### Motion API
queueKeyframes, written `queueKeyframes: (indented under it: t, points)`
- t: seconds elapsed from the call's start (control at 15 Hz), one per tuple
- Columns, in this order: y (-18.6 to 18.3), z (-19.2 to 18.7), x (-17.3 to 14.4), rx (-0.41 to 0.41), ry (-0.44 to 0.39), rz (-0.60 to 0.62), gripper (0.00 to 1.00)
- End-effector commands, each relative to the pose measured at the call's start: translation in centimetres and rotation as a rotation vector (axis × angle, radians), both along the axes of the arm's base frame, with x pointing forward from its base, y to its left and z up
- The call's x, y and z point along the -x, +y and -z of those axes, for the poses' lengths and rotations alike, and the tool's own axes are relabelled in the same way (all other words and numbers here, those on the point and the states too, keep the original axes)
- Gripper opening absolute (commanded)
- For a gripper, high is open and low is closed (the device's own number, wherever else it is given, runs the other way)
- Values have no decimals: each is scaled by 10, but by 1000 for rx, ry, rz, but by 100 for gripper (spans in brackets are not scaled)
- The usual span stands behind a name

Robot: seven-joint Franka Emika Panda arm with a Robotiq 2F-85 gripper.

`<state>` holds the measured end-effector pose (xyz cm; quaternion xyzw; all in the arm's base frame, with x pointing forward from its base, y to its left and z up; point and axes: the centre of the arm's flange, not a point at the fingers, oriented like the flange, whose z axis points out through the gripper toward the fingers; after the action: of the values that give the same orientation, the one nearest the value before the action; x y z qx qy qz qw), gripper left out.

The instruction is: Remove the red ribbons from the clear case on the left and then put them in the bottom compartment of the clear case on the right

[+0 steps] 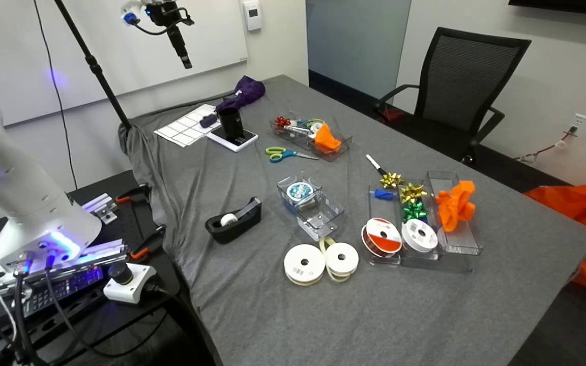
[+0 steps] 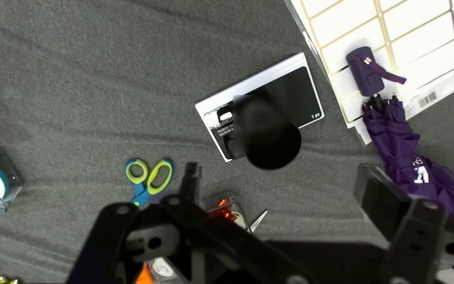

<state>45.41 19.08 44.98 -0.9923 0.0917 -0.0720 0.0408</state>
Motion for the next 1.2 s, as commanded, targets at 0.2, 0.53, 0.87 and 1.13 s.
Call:
queueKeyframes:
  t: [0.2,0.53,0.87,1.13]
  points:
    - [3,0,-6,-42,-22,52,100]
    - [-17,-3,-44,-136,-95,279,100]
    - [-41,3,-97,-197,-90,551,100]
    - [-50,13,-138,-222,-62,710,100]
